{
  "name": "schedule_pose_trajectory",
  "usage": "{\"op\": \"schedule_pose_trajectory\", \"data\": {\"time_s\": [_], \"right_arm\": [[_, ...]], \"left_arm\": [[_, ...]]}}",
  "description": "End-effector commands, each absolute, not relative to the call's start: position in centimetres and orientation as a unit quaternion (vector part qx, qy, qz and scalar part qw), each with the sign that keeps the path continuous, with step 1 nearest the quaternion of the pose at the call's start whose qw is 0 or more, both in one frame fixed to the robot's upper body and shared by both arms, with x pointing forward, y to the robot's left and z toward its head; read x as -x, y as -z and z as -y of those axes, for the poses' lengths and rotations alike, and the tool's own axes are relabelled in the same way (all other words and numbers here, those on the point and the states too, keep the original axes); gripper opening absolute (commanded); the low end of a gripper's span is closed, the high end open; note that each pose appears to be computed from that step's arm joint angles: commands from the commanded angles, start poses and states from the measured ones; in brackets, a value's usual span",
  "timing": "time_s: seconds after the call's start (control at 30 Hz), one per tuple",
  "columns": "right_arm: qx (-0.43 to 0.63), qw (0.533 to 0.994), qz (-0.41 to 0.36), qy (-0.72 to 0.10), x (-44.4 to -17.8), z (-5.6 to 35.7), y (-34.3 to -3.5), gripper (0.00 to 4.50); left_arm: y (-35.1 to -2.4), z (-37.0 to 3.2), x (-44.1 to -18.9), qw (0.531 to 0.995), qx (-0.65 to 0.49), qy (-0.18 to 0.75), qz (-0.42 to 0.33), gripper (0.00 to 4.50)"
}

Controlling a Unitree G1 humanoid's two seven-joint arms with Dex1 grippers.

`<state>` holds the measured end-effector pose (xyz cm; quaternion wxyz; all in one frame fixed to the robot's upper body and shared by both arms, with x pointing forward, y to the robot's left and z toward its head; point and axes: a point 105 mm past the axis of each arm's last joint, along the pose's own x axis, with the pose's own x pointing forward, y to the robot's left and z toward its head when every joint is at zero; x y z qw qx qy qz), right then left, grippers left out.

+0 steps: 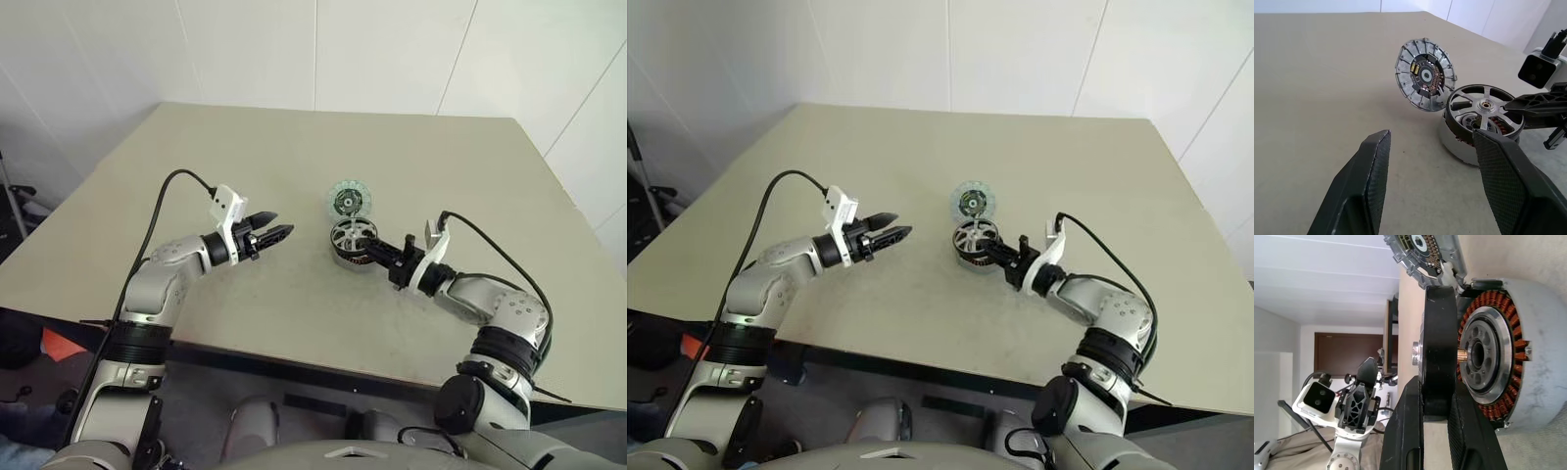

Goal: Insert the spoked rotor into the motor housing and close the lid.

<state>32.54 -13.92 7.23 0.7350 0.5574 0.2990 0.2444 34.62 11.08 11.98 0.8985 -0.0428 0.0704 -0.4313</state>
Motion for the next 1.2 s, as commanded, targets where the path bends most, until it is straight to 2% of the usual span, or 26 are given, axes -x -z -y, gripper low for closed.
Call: {"op": "schedule_pose_trajectory", "data": {"time_s": [0.03,0.2,0.43,0.83,1.03,1.2], "right_arm": [[-0.558,0.740,-0.287,-0.245,-32.8,14.3,-7.4,0.35],[-0.545,0.754,-0.282,-0.232,-32.9,14.7,-7.0,0.35],[-0.540,0.765,-0.242,-0.255,-32.8,14.6,-9.1,2.65],[-0.505,0.796,-0.201,-0.267,-31.3,15.9,-10.8,2.65],[-0.479,0.825,-0.161,-0.252,-31.7,16.7,-11.5,2.65],[-0.455,0.838,-0.123,-0.276,-32.4,16.6,-13.3,2.65]], "left_arm": [[-13.1,-11.7,-34.8,0.903,0.029,0.426,-0.047,2.82],[-13.1,-12.2,-35.1,0.909,0.022,0.414,-0.045,2.82],[-13.1,-12.5,-35.4,0.913,0.021,0.406,-0.044,2.82],[-13.0,-12.5,-35.4,0.913,0.022,0.405,-0.044,2.82],[-13.0,-12.3,-35.4,0.911,0.022,0.408,-0.044,2.82],[-13.1,-12.2,-35.5,0.910,0.021,0.411,-0.044,2.82]]}}
